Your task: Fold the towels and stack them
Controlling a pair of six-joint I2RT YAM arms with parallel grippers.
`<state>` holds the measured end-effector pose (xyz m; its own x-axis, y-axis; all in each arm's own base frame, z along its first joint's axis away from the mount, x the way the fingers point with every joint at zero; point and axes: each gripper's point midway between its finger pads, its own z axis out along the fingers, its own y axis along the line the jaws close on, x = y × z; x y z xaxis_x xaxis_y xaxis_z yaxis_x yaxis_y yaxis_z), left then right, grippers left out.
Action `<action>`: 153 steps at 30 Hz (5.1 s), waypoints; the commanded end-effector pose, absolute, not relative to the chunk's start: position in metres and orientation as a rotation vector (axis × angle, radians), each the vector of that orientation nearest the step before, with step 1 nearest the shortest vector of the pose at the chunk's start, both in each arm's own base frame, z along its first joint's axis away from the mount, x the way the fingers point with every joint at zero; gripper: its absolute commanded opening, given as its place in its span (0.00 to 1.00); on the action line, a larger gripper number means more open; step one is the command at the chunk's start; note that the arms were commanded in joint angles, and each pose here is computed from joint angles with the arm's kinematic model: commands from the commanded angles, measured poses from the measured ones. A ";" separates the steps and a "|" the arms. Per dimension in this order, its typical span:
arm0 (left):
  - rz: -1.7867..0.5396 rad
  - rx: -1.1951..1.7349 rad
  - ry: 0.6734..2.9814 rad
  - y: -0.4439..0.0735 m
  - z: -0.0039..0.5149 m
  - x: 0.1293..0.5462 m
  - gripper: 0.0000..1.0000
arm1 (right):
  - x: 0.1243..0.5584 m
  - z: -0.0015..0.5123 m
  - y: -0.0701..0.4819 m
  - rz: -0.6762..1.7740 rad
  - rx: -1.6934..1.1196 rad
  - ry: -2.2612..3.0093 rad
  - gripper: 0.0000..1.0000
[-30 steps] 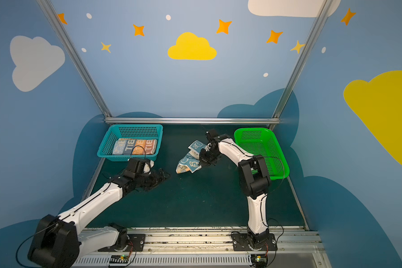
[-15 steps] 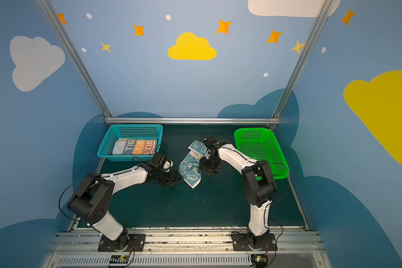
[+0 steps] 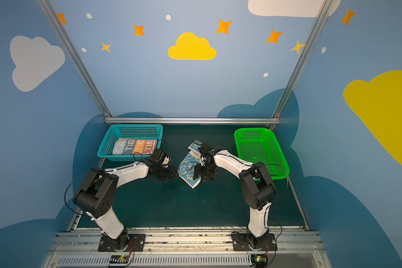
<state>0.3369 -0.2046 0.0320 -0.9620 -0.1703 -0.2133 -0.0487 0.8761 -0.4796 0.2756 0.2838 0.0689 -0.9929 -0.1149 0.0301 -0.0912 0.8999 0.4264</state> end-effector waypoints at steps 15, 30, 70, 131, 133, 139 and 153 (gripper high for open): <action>-0.709 -0.064 2.720 -0.238 0.012 0.366 0.32 | 0.270 0.060 0.290 -0.692 0.195 -2.987 0.62; -0.746 -0.055 2.721 -0.245 0.010 0.361 0.04 | 0.262 0.017 0.282 -0.365 0.233 -3.072 0.58; -0.765 0.019 2.549 -0.196 0.179 0.321 0.03 | 0.377 0.211 0.252 -1.365 -0.324 -2.916 0.00; -0.802 0.043 2.824 -0.222 0.084 0.363 0.03 | 0.393 0.098 0.214 -0.379 0.434 -3.251 0.65; -0.801 0.043 2.825 -0.221 0.085 0.363 0.03 | 0.391 0.094 0.214 -0.391 0.456 -3.254 0.65; -0.806 0.048 2.828 -0.222 0.085 0.363 0.03 | 0.399 0.071 0.221 -0.381 0.500 -3.208 0.64; -0.813 0.050 2.826 -0.219 0.088 0.361 0.03 | 0.418 0.039 0.222 -0.300 0.563 -3.171 0.54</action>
<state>0.3601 -0.2178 0.0743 -0.9827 -0.0368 -0.1814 0.0611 0.8604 -0.5060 0.4142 0.2244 0.0433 -0.9394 -0.3168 -0.1313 -0.3370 0.9235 0.1829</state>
